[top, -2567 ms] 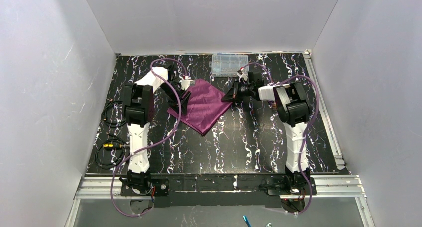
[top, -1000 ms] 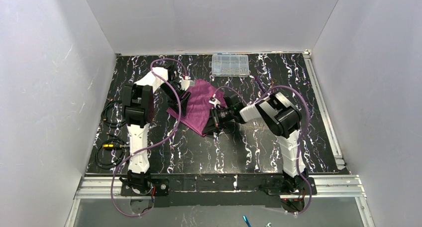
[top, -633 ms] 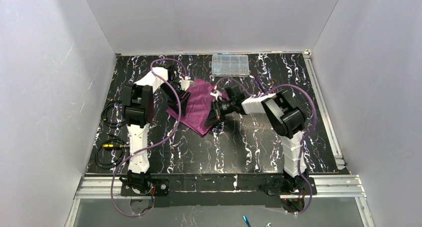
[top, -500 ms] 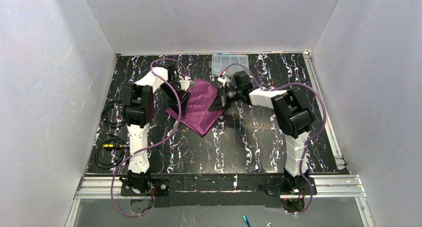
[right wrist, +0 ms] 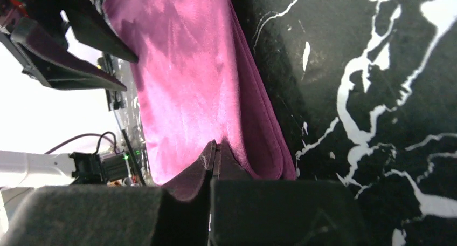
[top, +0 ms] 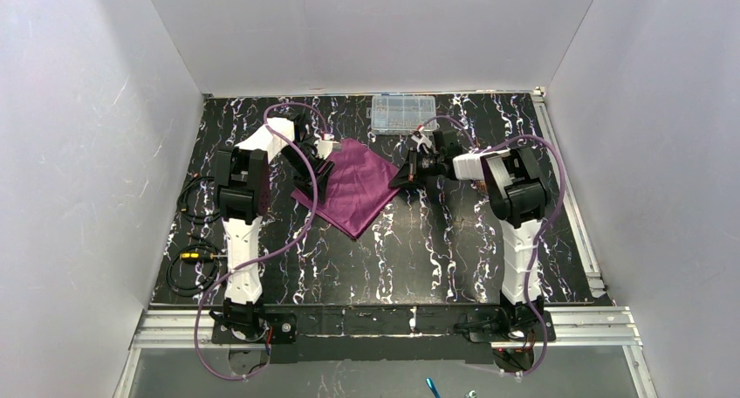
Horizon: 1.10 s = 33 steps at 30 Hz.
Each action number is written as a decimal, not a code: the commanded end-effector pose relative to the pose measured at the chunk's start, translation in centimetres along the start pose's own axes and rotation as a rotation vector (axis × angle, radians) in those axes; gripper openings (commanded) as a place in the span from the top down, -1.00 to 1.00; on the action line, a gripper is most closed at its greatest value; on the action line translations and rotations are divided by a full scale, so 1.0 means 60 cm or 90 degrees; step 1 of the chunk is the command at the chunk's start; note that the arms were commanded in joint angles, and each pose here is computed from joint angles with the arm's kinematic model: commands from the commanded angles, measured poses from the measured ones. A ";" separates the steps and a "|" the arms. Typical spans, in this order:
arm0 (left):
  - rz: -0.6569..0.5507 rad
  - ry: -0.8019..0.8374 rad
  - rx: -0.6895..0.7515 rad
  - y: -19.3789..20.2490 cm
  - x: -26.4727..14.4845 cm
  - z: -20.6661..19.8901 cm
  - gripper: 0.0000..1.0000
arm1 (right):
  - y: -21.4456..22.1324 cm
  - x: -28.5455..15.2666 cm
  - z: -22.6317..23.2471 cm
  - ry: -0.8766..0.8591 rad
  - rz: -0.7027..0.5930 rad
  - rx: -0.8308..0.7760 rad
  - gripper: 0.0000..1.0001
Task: Fold the napkin into a case and place the utensils inside
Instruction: Smooth out the square-folded napkin at the center of the board.
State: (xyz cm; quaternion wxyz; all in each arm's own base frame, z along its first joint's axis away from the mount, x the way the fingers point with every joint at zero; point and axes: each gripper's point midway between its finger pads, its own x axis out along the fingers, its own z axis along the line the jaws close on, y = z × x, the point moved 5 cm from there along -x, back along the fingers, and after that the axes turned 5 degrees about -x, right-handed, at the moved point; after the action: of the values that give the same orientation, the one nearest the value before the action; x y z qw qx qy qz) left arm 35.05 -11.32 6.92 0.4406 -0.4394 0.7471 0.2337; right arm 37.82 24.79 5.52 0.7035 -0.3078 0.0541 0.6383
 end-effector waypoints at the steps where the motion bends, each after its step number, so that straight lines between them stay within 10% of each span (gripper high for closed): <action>1: 0.009 -0.042 0.016 0.011 -0.008 0.013 0.13 | 0.008 0.007 -0.029 0.025 0.006 -0.004 0.97; 17: -0.176 0.019 -0.048 -0.086 -0.154 -0.044 -0.18 | -0.036 -0.001 0.130 0.040 -0.036 -0.138 0.91; 33: -0.277 -0.080 -0.026 -0.228 -0.089 0.033 -0.41 | 0.078 0.121 0.103 0.046 0.099 -0.128 0.97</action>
State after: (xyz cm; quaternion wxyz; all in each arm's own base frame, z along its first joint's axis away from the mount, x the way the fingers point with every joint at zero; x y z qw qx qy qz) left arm 47.81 -13.37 8.70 0.4858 -0.5707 0.6311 0.2001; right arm 32.96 33.26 6.66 0.6301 -0.3965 0.0368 0.6666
